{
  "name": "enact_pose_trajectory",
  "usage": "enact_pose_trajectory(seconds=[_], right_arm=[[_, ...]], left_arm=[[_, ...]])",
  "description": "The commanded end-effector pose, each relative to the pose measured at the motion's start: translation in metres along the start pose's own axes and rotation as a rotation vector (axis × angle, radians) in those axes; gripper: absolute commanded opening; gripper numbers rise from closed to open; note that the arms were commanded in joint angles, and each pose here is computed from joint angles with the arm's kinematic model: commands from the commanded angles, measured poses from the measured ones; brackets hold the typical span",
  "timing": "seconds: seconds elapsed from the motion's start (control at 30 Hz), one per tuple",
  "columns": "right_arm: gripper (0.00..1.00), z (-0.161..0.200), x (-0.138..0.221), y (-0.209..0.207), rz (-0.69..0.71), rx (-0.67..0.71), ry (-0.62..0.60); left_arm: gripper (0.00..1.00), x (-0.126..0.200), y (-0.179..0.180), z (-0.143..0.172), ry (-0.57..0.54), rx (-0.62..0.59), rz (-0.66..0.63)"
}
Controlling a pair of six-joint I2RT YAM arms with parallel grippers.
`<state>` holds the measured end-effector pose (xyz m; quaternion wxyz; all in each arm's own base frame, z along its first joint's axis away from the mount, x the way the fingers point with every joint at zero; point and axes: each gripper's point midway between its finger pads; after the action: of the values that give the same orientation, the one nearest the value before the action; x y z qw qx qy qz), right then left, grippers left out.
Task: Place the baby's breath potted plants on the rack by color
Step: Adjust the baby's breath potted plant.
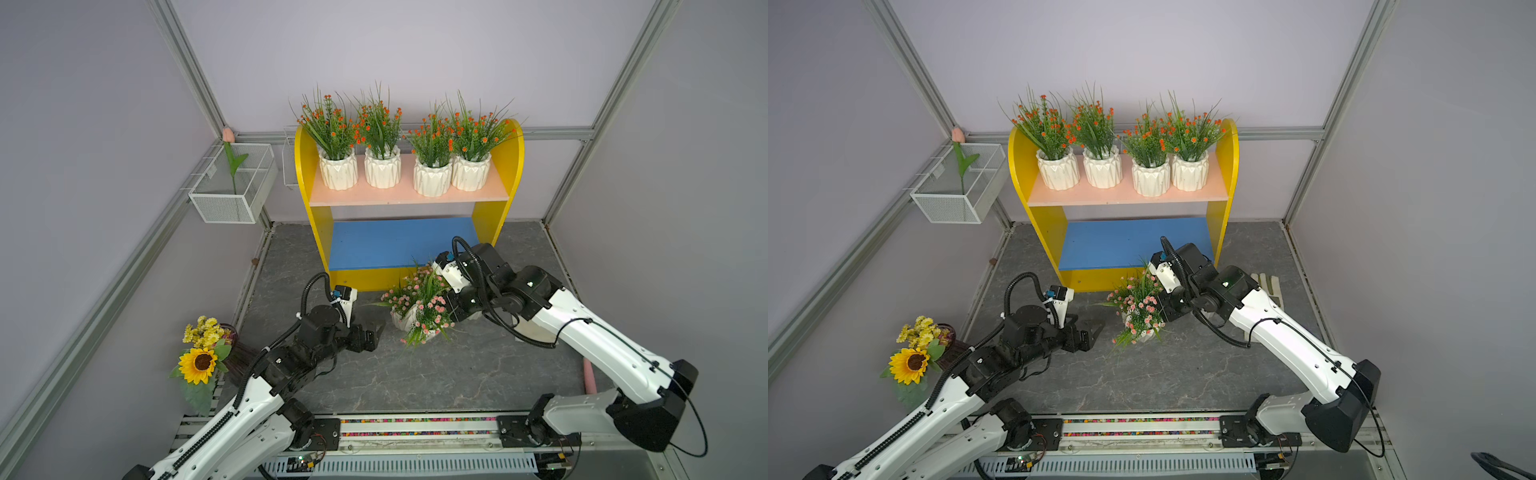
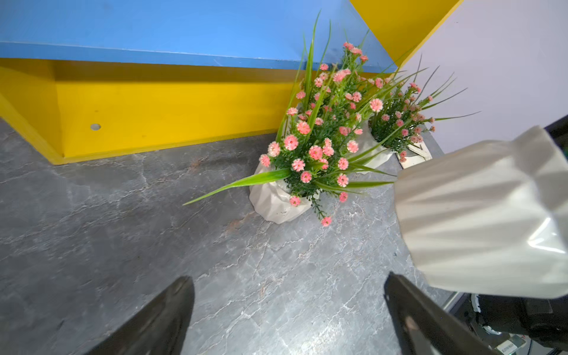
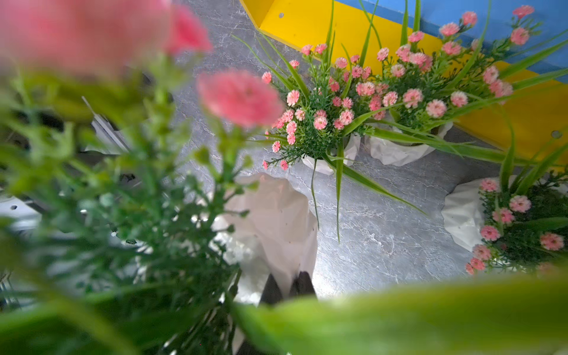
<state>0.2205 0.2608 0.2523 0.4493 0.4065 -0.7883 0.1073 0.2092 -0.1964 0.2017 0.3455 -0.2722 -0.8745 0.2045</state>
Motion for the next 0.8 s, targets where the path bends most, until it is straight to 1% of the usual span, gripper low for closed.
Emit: enact_pose_trajectory(seconds=[0.0,0.03,0.17,0.23,0.27,0.37,0.5,0.57,0.77], right_arm=[[0.07,-0.017,0.024,0.006,-0.039,0.028,-0.079],[0.08,-0.01,0.025,0.005,-0.04,0.019,-0.05],[0.08,-0.01,0.029,0.002,-0.044,0.013,-0.04],[0.08,-0.01,0.032,0.0,-0.044,0.011,-0.043],[0.08,-0.01,0.033,-0.001,-0.043,0.01,-0.043],[0.08,-0.01,0.036,-0.002,-0.042,0.007,-0.048],[0.08,-0.009,0.034,-0.002,-0.054,-0.001,-0.039],[0.08,-0.008,0.033,-0.002,-0.059,-0.003,-0.036],[0.08,-0.006,0.03,0.001,-0.081,-0.011,-0.032]], left_arm=[[1.0,0.006,-0.036,-0.017,-0.058,-0.107,0.122],[1.0,0.007,-0.04,-0.016,-0.066,-0.134,0.131],[1.0,0.005,-0.064,-0.01,-0.086,-0.258,0.189],[1.0,0.005,-0.071,-0.006,-0.104,-0.315,0.197],[1.0,-0.002,-0.072,0.0,-0.09,-0.347,0.184],[1.0,-0.009,-0.082,0.011,-0.095,-0.429,0.19],[1.0,-0.013,-0.101,0.023,-0.129,-0.528,0.213],[1.0,-0.014,-0.104,0.021,-0.161,-0.546,0.201],[1.0,-0.011,-0.115,0.014,-0.235,-0.544,0.244]])
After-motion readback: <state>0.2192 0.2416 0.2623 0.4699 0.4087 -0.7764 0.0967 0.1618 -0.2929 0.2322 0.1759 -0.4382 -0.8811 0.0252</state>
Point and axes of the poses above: each gripper's point midway between its finger pads, its own x axis back along the fingers, its own y axis along the line the jaws close on, z = x × y, and after that the axes turned 12 degrees about x, right-handed
